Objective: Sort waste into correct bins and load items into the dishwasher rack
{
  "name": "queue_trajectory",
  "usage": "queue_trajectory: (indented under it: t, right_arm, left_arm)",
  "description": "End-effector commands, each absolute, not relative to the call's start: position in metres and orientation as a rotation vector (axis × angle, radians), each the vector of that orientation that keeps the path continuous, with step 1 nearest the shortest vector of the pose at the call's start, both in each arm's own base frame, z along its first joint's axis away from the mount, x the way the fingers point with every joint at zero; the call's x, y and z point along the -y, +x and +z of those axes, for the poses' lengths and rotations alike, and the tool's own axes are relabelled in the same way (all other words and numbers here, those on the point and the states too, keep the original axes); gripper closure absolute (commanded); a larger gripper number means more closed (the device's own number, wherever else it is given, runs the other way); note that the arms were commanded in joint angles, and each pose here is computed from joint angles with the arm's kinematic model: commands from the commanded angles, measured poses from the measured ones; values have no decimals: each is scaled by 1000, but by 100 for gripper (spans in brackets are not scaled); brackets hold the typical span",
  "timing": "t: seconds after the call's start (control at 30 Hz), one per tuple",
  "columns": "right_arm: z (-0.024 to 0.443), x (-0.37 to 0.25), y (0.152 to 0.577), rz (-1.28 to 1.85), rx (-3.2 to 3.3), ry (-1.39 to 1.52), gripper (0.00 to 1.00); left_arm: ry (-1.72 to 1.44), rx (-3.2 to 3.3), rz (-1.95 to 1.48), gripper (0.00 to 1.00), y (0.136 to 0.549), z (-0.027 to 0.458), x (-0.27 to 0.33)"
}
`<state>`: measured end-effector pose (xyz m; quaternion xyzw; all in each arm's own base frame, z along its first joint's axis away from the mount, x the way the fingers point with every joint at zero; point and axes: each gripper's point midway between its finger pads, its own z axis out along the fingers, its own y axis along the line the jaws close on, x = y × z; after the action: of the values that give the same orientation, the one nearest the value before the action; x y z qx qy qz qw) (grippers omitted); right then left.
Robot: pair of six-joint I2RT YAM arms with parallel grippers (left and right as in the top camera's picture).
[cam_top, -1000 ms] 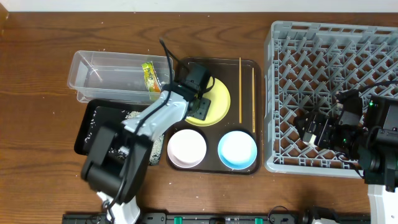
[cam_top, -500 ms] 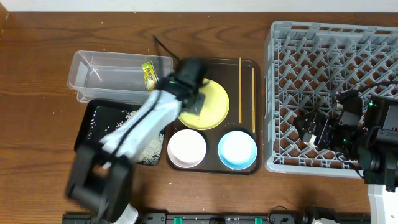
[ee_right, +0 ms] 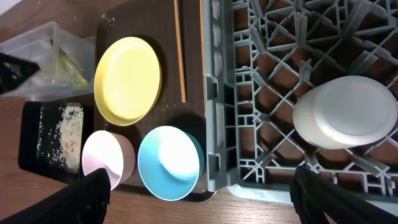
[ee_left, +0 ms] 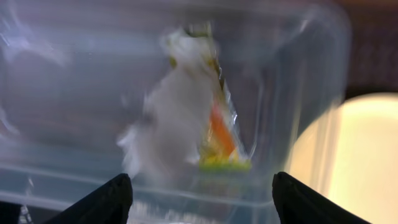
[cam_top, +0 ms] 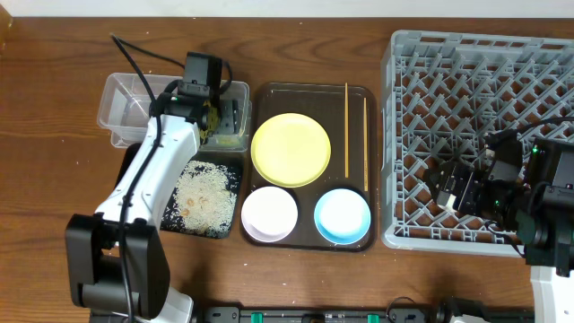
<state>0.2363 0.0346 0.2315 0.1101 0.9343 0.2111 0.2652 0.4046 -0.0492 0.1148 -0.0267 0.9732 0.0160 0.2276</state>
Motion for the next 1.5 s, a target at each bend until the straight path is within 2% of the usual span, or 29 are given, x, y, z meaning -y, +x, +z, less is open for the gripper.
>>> queue_trajectory:
  t: [0.0,0.33,0.47,0.5,0.53,0.67,0.8,1.47]
  right_arm:
    - [233,-29,237,528,-2522,297,9]
    - [232,-22,240,475,-2516,309,7]
    - [233,-21,241,473,-2511,307,6]
    - [233,-21,241,473,-2509,307,5]
    - [233,-21,241,474,-2509,307,1]
    - [233,-23,241,485,-2508,304,1]
    - [233,-23,240,484,-2511,305,1]
    - [233,-22,240,480,-2512,307,1]
  left_arm:
    - [-65,-2664,-45,25,397,134,62]
    - [68,-2490,-135,25,334,232,88]
    - [105,-2455,-160,25,310,252,92]
    - [112,-2453,-163,25,304,255,92]
    - [119,-2453,-166,25,299,257,93]
    - [133,-2464,-167,24,287,259,92]
    - [135,-2487,-160,14,283,255,90]
    - [136,-2491,-156,6,283,254,90]
